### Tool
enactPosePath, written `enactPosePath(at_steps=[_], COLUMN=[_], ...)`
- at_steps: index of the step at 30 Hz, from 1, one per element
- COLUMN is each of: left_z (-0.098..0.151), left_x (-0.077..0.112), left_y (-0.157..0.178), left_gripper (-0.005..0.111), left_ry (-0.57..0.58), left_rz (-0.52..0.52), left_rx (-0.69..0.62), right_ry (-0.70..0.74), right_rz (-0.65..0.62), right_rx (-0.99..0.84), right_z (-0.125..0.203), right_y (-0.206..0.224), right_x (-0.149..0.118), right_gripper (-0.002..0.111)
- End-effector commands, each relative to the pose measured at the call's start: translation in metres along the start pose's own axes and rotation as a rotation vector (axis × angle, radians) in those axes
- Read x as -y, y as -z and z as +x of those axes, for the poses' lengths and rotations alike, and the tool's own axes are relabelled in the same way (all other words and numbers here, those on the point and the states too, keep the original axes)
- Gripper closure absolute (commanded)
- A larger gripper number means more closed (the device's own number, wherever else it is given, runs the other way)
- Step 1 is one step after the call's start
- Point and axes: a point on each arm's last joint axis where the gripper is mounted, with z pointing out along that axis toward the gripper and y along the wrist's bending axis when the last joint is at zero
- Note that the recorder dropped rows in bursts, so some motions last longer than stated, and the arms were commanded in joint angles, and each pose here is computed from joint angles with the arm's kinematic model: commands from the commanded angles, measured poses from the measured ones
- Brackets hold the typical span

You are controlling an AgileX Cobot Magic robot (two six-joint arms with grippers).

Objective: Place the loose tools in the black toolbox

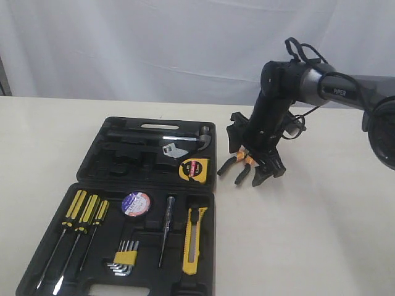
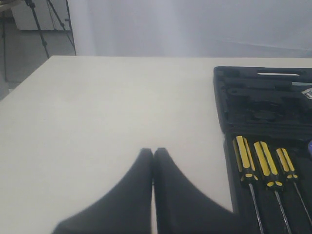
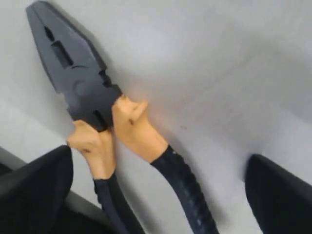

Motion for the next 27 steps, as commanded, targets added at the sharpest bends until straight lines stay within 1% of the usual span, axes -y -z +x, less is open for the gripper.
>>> enactPosePath(at_steps=[1,5,6,8,12,15,18,20,26,27], left_z=[0.000,0.000,0.000,0.000,0.000,0.000,0.000,0.000,0.000,0.000], left_x=[0.001,0.001,0.001,0.001,0.001,0.001,0.001,0.001,0.001,0.001], left_y=[0.000,0.000,0.000,0.000,0.000,0.000,0.000,0.000,0.000,0.000], left_gripper=[0.107,0.107,0.107,0.107,0.107,0.107,0.107,0.107,0.107,0.107], left_ry=[0.011,0.011,0.011,0.011,0.011,0.011,0.011,0.011,0.011,0.011], left_rz=[0.007,0.007,0.007,0.007,0.007,0.007,0.007,0.007,0.007,0.007], left_rx=[0.007,0.007,0.007,0.007,0.007,0.007,0.007,0.007,0.007,0.007], right_ry=[0.002,-0.024,-0.027,-0.019,-0.012,-0.018,-0.026,-0.024,-0.034,-0.033], right_rz=[-0.013,-0.015,-0.008,-0.007,-0.004,0.073,0.121,0.138,0.135,0.135], right_rx=[0.015,-0.013,-0.030,-0.039,-0.043,-0.053,-0.065,-0.065,-0.055,-0.053], right_z=[-0.010,-0.008,-0.006,-0.003,-0.001,-0.001,0.000,0.000,-0.001,-0.001], right_y=[-0.012,-0.016,-0.022,-0.026,-0.021,-0.025,-0.027,-0.027,-0.027,-0.027], right_x=[0.001,0.001,0.000,-0.002,-0.006,0.002,0.006,0.008,0.007,0.007], right_gripper=[0.019,0.019,0.019,0.019,0.019,0.019,0.019,0.027,0.071,0.075])
